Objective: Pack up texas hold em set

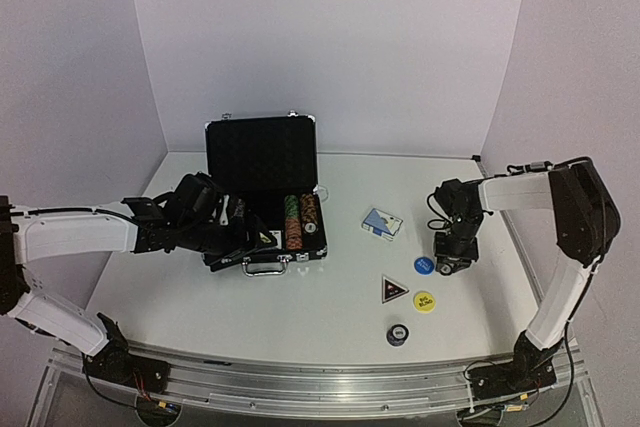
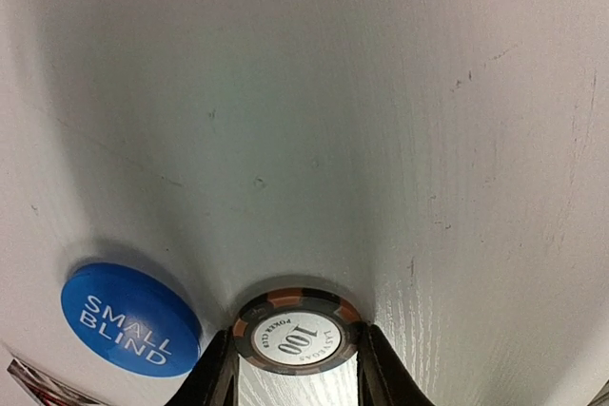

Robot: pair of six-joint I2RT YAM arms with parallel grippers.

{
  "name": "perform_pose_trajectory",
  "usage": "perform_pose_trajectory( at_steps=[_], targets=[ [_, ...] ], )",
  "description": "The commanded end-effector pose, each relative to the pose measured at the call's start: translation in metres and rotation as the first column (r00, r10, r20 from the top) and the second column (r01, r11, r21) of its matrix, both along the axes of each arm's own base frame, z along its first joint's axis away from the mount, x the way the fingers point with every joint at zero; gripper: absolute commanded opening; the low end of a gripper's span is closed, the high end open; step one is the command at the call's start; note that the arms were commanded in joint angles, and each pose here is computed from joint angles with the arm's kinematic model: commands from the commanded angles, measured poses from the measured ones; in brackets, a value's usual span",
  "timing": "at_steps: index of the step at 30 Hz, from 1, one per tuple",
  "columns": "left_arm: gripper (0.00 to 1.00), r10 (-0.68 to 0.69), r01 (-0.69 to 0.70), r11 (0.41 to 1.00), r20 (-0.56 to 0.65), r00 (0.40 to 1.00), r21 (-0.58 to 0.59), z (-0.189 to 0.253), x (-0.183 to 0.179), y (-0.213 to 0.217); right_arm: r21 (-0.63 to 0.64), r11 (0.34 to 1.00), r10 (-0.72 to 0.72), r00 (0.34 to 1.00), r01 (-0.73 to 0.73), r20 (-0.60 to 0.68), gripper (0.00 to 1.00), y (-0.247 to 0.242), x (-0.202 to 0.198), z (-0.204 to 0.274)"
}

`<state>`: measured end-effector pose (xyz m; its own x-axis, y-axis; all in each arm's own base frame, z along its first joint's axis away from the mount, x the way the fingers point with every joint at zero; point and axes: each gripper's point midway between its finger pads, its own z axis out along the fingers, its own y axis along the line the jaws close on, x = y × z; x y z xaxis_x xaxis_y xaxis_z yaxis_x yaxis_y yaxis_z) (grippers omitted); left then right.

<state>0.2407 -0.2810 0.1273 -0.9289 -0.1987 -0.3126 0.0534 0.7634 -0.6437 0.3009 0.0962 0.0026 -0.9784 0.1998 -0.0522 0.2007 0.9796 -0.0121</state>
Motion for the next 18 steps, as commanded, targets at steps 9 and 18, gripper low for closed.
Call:
perform_pose_trajectory(
  at_steps=[9,18],
  targets=[
    [1.0,-0.018,0.021,0.998,0.035,0.999,-0.065,0.015,0.005,-0.01,0.077,0.994,0.067,0.991,-0.076,0.115,0.25,0.012,-0.007,0.04],
    [1.0,-0.078,0.083,0.988,0.044,0.996,-0.128,0.023,0.011,-0.033,0.19,0.948,0.222,0.958,-0.256,0.183,0.26,0.065,-0.021,0.074]
  ],
)
